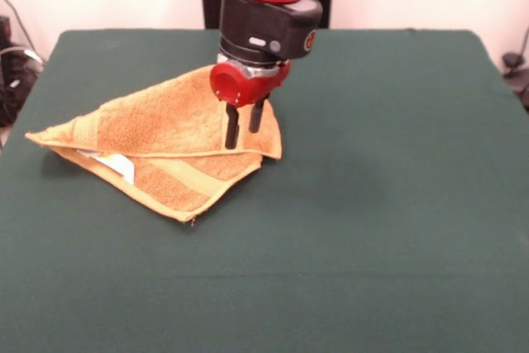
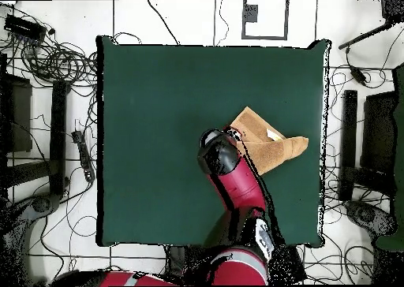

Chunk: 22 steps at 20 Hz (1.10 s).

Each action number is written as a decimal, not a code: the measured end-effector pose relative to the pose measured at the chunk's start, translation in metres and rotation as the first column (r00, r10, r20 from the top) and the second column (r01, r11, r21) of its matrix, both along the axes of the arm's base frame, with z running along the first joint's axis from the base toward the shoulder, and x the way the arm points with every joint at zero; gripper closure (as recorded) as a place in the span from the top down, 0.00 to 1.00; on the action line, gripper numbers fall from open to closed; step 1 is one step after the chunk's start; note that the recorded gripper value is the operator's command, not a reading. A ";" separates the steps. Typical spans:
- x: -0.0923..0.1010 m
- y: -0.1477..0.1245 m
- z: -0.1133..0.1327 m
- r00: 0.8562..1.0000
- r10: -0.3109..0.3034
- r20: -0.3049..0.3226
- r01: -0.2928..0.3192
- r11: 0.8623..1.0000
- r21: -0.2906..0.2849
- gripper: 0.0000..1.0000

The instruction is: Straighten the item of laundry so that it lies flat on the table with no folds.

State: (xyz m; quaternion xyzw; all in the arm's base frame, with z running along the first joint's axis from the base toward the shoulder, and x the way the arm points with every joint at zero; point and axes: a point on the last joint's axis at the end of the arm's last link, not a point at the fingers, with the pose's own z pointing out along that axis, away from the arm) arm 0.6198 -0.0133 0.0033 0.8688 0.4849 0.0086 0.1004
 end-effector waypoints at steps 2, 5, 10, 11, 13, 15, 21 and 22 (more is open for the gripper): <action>0.001 0.001 -0.002 1.000 0.000 0.013 0.000 1.000 0.006 1.00; 0.002 -0.006 -0.011 0.999 0.024 0.044 -0.024 1.000 0.005 1.00; -0.001 -0.015 -0.024 0.994 0.065 0.084 -0.063 0.998 -0.026 1.00; -0.002 -0.015 -0.025 0.994 0.069 0.087 -0.067 0.997 -0.029 1.00; -0.005 -0.011 -0.027 0.992 0.079 0.094 -0.076 0.997 -0.028 1.00; -0.008 -0.006 -0.029 0.991 0.086 0.100 -0.084 0.996 -0.023 1.00; -0.014 0.020 -0.026 0.989 0.106 0.107 -0.106 0.994 0.001 1.00; -0.016 0.026 -0.026 0.988 0.111 0.105 -0.113 0.994 0.009 1.00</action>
